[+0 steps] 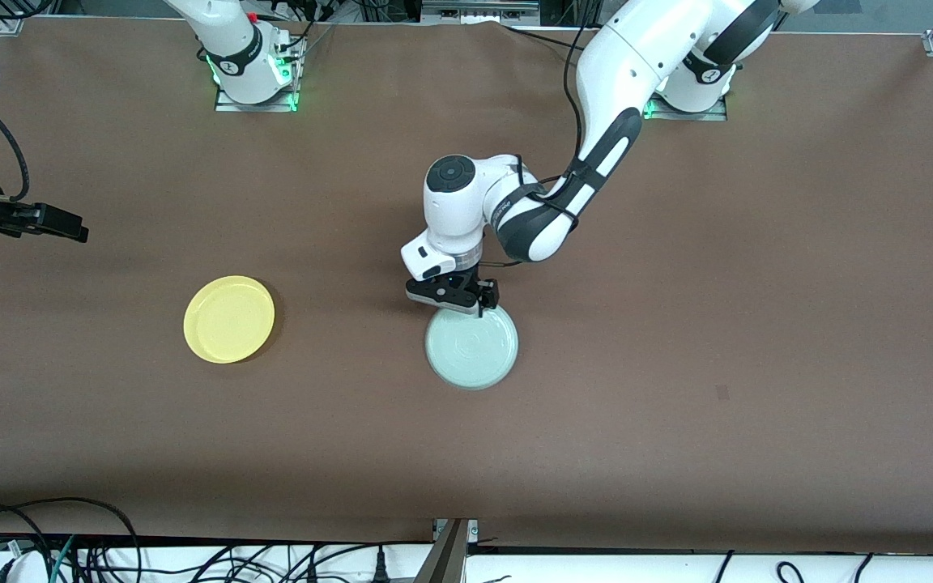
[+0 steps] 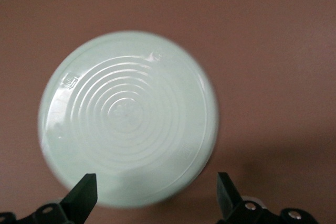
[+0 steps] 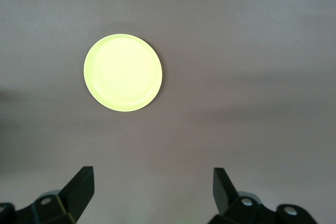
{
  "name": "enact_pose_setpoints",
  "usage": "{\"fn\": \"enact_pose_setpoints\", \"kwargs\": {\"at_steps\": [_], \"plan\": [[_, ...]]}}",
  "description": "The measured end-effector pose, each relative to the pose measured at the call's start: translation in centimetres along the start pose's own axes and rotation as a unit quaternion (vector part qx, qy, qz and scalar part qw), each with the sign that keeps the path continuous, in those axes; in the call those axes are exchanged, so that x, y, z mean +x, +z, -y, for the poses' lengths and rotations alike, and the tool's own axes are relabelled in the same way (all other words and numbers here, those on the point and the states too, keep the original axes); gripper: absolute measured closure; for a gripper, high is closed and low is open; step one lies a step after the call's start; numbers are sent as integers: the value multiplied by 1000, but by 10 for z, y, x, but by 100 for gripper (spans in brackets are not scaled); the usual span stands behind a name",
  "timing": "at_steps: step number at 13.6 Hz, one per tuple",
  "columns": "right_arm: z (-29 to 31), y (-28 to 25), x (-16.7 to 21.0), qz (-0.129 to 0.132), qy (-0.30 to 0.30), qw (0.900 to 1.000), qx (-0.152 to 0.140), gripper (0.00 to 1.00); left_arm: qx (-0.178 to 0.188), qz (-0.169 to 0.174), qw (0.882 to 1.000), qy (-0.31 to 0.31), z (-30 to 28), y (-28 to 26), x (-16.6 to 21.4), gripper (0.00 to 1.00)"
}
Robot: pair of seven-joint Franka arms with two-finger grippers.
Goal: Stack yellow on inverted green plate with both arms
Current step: 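Open and raise the left gripper while the right gripper reaches the yellow plate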
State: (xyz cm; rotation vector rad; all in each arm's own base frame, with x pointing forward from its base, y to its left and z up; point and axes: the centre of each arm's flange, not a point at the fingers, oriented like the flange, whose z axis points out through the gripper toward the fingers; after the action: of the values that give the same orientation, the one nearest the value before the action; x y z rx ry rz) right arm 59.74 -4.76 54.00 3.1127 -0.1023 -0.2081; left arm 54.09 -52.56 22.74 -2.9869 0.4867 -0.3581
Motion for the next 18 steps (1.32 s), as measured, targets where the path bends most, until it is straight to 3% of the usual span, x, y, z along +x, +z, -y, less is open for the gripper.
{"fn": "enact_pose_setpoints", "kwargs": {"at_steps": [4,7,11,15,18], "plan": [[0,1,0,1,0,1000,0,0,19,4,999,31,13,-20,7,0],[0,18,8,15,1,1000,-1,0,23,-13,1000,-3,60,-43,35,0],[2,72,47,4,1,1000,-6,0,19,-15,992,-126,197,-130,82,0],[2,155,87,5,10,1000,9,0,-19,38,966,-256,336,-204,81,0],[5,236,103,-4,24,999,31,4,-23,63,973,-222,422,-234,63,0]]}}
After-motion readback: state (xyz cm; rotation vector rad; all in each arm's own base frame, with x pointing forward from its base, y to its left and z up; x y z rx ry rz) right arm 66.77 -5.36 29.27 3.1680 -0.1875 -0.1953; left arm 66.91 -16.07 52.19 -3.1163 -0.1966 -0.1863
